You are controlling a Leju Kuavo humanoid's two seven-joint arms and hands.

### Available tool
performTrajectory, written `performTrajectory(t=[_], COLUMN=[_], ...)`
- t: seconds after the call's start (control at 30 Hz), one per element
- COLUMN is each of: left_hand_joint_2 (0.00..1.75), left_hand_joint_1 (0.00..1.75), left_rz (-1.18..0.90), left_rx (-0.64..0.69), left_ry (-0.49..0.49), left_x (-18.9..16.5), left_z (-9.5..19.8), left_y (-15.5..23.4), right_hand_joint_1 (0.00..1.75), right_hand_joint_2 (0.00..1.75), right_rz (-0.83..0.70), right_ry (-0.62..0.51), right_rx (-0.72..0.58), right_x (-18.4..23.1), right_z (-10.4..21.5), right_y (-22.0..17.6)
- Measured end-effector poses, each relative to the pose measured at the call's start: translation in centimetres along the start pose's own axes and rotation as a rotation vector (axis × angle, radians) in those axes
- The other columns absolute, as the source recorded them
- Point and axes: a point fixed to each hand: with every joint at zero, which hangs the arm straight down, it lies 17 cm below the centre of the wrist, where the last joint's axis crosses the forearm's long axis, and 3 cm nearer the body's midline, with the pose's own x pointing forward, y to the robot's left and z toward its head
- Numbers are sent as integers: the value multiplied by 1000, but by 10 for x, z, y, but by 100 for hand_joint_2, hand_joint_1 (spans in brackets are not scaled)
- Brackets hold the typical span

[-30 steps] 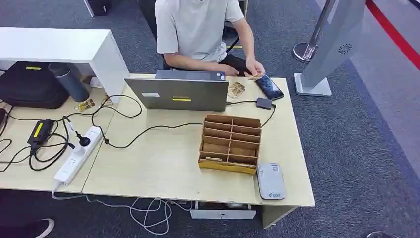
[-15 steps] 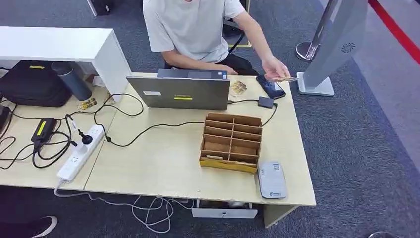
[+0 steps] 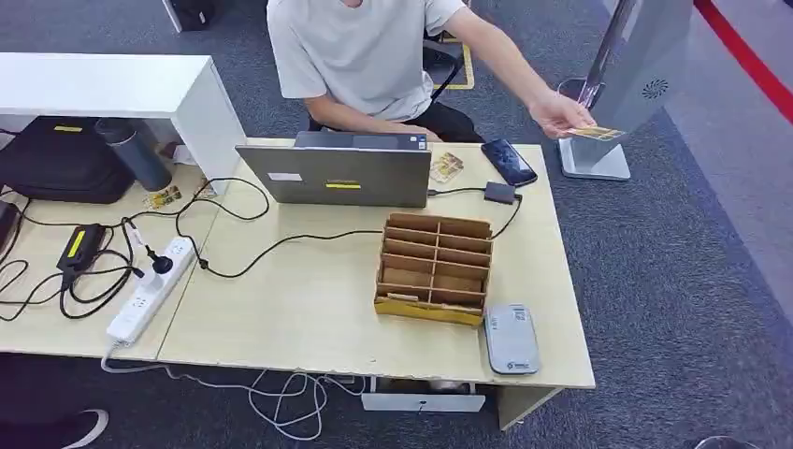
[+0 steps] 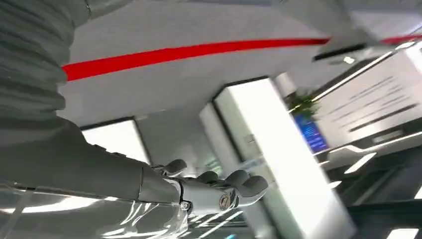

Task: Pass the card to the sensor for recognition and then transmit it.

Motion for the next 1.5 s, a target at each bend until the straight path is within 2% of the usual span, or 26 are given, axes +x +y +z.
performTrajectory(t=[0.1, 0.2, 0.33, 0.57, 0.77, 1.03, 1.07, 1.1, 1.5], left_hand_joint_2=[175, 175, 175, 175, 175, 175, 175, 175, 175], left_hand_joint_1=[0, 0, 0, 0, 0, 0, 0, 0, 0], left_rz=[-14, -66, -85, -74, -74, -77, -78, -78, -79], left_rx=[-3, -30, -119, -158, -163, -168, -169, -170, -168], left_ry=[-6, -60, -53, -18, -5, 7, 9, 10, 16], left_x=[0, 6, 7, -1, -3, -6, -6, -6, -7], left_z=[0, 2, 5, 7, 8, 8, 8, 8, 8], left_y=[-2, -7, -25, -32, -33, -33, -34, -34, -34], right_hand_joint_1=[0, 0, 0, 0, 0, 0, 45, 175, 175], right_hand_joint_2=[175, 175, 175, 175, 175, 175, 175, 175, 175], right_rz=[-2, 53, 100, 47, 9, -11, -14, -16, -32], right_ry=[-56, -120, -230, -368, -412, -424, -426, -427, -457], right_rx=[24, 3, 29, 109, 133, 136, 136, 135, 143], right_x=[29, 53, 111, 196, 228, 242, 244, 245, 256], right_z=[-1, 0, 10, 35, 46, 48, 49, 49, 55], right_y=[18, 24, 75, 141, 158, 163, 164, 164, 169])
